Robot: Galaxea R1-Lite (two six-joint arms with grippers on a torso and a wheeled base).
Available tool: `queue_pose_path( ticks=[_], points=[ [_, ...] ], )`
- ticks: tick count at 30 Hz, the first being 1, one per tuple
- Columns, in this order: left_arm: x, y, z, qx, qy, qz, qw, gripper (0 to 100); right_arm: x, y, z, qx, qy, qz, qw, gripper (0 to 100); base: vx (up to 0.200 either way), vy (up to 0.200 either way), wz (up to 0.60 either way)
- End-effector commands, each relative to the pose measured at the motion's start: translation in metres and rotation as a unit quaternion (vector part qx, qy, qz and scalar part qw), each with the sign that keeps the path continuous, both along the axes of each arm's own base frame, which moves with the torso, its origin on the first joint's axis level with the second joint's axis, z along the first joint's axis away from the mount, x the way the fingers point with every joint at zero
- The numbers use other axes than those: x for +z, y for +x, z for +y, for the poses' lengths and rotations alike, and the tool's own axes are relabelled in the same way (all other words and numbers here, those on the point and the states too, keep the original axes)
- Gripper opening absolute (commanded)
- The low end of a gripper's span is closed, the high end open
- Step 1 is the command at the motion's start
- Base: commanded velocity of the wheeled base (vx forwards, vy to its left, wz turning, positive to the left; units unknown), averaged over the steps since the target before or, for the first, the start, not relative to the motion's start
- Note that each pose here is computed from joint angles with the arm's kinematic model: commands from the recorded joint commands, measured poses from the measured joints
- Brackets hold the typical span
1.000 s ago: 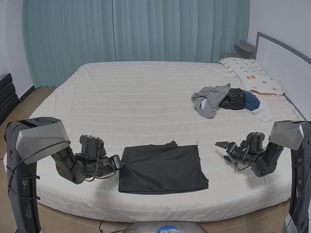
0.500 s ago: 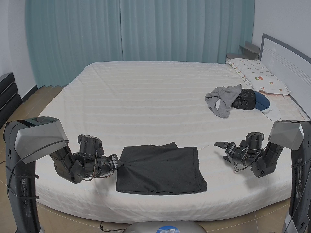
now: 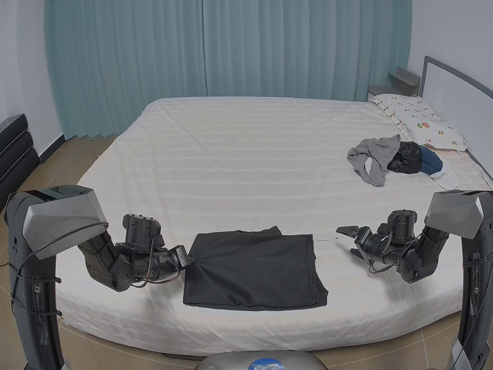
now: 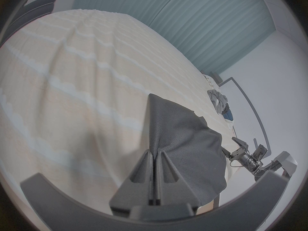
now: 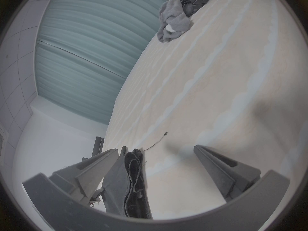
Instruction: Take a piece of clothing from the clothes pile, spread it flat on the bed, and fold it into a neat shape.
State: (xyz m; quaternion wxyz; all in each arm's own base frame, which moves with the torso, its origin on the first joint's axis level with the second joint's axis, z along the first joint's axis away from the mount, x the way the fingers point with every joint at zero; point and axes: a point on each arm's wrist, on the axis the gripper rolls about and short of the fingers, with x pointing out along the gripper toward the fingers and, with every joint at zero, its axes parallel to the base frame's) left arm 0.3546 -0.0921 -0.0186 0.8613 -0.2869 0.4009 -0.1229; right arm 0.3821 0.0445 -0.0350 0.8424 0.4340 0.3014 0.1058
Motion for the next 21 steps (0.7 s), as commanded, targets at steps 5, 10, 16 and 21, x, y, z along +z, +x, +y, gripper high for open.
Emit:
queue_pose_path(
  ticks=[5, 10, 16, 21],
  points=[
    [0.001, -0.004, 0.0, -0.002, 0.0, 0.002, 1.0, 0, 0.004, -0.002, 0.006, 0.008, 0.0, -0.003, 1.0, 100, 0.0, 0.2, 0.0],
    [0.0, -0.007, -0.001, -0.004, 0.001, 0.006, 1.0, 0, 0.003, -0.004, 0.009, 0.009, -0.002, 0.0, 1.0, 100, 0.0, 0.2, 0.0],
    [-0.002, -0.011, -0.003, -0.008, 0.003, 0.013, 0.9999, 0, 0.002, -0.005, 0.011, 0.011, -0.002, 0.001, 0.9999, 100, 0.0, 0.1, 0.0],
    [-0.002, -0.017, -0.007, -0.015, 0.004, 0.017, 0.9997, 0, 0.004, -0.006, 0.016, 0.015, -0.003, -0.002, 0.9999, 100, 0.0, 0.0, 0.0]
  ],
)
